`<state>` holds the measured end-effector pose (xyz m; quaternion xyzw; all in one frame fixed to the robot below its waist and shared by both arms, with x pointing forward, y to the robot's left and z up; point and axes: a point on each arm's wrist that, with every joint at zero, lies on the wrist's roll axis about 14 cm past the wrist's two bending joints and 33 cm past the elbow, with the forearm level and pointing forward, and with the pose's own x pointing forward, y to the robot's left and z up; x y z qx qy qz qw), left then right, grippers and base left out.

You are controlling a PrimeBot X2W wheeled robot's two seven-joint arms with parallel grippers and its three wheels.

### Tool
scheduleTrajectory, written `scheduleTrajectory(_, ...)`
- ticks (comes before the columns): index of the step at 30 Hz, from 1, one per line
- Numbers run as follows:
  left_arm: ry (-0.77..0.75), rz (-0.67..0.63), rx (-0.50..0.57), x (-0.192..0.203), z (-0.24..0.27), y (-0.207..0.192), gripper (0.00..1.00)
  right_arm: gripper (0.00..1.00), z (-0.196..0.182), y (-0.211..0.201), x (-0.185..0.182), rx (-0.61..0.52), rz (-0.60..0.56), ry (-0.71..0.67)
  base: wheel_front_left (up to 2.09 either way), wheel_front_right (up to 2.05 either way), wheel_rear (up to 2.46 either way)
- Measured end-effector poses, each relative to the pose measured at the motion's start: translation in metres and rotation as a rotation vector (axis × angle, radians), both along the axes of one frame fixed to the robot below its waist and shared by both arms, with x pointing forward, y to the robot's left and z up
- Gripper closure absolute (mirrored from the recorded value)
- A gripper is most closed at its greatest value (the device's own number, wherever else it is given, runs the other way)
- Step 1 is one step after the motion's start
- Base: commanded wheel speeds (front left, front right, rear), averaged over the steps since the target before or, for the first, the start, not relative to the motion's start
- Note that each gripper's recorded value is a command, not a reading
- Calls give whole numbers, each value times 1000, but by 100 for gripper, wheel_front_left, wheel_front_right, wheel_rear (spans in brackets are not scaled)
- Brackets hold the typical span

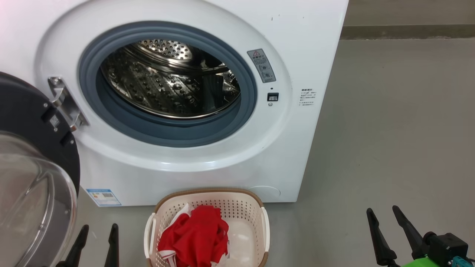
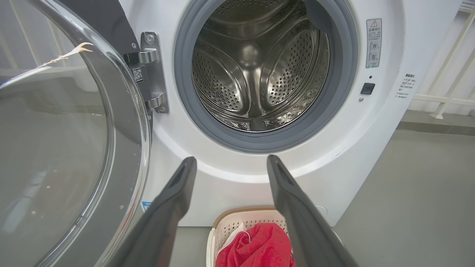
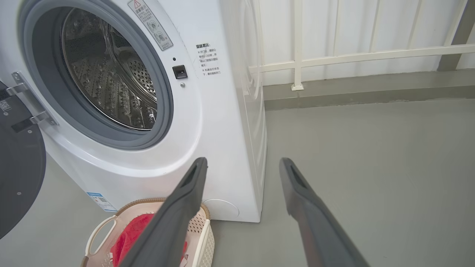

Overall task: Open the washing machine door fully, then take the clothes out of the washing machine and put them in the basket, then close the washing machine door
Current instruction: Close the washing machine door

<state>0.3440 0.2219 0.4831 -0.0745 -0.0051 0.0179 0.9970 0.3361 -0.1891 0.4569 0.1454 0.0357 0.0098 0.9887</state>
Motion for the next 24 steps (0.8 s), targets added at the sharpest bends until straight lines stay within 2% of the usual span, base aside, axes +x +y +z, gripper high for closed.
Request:
scheduleTrajectory(14,12,-2,0,-4,-4,-2,0,0,-3,2,2,-2,8,10,-127,127,0)
scheduleTrajectory(24,17,-2,-4,-3,-6,-3,0,0,-6,2,3,-3,11,20,-21,21,0)
